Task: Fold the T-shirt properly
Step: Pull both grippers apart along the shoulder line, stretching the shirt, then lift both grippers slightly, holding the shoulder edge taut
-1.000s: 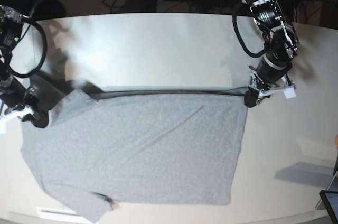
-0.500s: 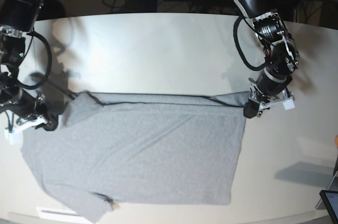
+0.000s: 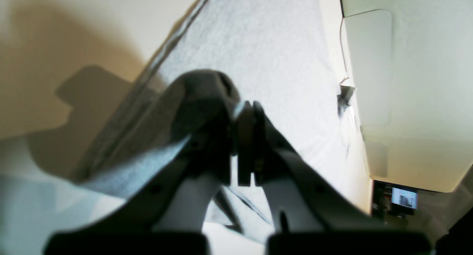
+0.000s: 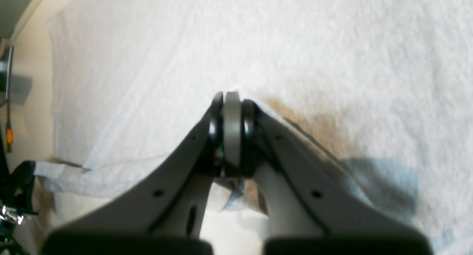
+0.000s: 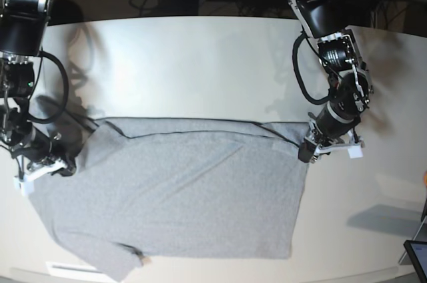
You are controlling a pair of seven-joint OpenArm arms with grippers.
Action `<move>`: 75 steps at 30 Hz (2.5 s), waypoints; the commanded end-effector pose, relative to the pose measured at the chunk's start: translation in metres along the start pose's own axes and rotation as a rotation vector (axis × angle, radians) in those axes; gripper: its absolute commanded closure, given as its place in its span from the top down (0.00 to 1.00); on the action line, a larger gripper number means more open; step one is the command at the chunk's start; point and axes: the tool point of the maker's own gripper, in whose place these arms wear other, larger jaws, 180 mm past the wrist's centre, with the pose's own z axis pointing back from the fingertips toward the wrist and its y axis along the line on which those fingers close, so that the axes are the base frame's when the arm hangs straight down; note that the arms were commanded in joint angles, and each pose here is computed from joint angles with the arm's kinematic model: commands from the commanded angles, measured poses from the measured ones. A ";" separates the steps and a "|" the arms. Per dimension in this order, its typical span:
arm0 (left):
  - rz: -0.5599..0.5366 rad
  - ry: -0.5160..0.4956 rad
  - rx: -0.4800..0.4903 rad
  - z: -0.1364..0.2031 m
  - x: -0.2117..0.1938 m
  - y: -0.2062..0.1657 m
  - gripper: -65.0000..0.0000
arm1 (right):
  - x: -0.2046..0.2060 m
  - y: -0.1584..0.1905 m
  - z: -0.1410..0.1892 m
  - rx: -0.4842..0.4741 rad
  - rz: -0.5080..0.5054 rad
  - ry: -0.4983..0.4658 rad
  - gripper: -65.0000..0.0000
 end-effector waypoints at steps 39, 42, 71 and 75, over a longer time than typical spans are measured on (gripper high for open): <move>-0.149 0.018 0.016 -0.019 0.017 -0.020 0.00 | 0.040 0.034 -0.033 0.010 0.329 -0.060 0.01; -0.151 0.017 0.018 -0.018 0.018 -0.019 0.00 | 0.038 0.028 -0.036 -0.001 0.315 -0.048 0.01; -0.583 -0.147 -0.064 0.012 0.042 -0.091 0.50 | 0.035 0.044 -0.002 0.063 0.420 -0.243 0.51; -0.797 -0.223 0.036 0.039 0.023 -0.077 0.46 | 0.010 0.034 0.008 0.055 0.433 -0.214 0.51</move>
